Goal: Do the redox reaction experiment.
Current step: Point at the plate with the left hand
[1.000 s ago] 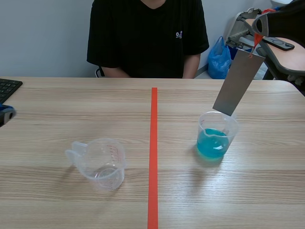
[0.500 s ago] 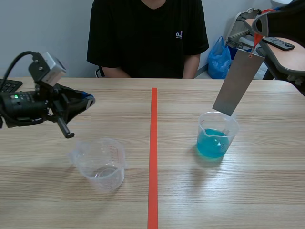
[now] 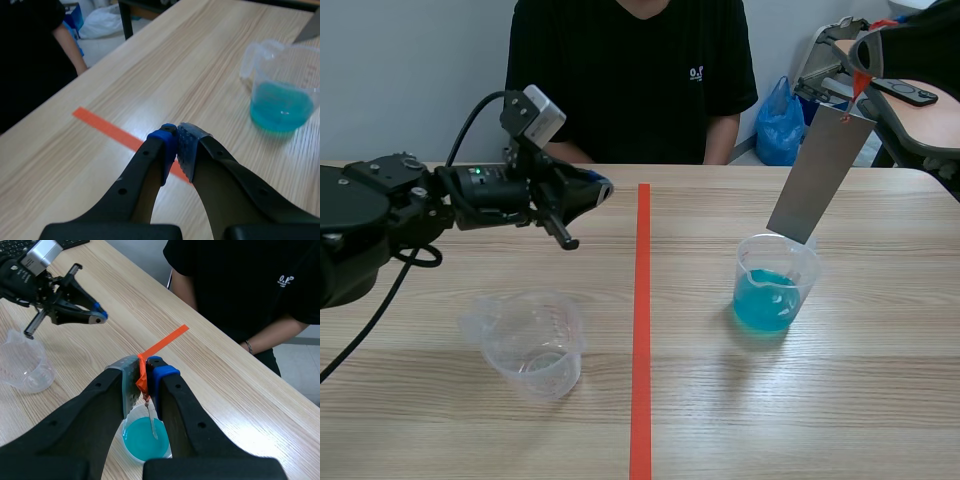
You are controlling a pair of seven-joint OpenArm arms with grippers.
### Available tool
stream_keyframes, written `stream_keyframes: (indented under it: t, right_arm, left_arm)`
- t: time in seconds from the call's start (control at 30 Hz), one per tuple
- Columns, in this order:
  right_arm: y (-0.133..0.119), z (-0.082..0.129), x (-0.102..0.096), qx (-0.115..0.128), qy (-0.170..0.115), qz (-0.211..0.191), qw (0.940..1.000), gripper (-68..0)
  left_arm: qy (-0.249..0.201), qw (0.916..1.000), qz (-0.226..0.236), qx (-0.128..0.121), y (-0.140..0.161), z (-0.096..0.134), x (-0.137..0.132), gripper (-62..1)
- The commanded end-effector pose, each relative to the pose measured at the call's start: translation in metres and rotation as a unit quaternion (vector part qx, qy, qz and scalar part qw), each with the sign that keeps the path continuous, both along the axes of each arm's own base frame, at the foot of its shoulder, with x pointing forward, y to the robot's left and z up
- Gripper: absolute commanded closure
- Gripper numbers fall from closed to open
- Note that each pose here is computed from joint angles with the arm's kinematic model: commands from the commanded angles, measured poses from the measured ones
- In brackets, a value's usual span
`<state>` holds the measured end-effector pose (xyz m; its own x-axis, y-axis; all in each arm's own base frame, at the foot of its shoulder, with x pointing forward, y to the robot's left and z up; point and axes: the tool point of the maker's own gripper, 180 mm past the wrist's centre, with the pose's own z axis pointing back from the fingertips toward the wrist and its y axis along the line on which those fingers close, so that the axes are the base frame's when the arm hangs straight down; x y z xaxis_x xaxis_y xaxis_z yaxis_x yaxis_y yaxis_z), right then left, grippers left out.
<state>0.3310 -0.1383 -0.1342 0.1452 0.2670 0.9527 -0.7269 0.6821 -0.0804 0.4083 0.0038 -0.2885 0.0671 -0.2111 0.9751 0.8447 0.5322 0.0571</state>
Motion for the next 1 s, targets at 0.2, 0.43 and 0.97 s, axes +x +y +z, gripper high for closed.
stream_keyframes:
  t: [0.2,0.43,0.97]
  right_arm:
    - [0.002,0.019,0.002,0.005,-0.026,0.004,0.9996,-1.3]
    - [0.002,0.018,0.002,0.003,-0.025,0.004,0.9997,-1.3]
    - [0.002,0.018,0.002,0.003,-0.025,0.004,0.9997,-1.3]
  left_arm:
    - [-0.007,0.9989,-0.027,-0.039,-0.046,0.021,0.004,-3.0]
    - [0.012,0.9965,-0.068,-0.047,-0.091,0.011,-0.018,-3.0]
    - [0.015,0.9926,-0.098,-0.070,-0.129,0.022,-0.031,-3.0]
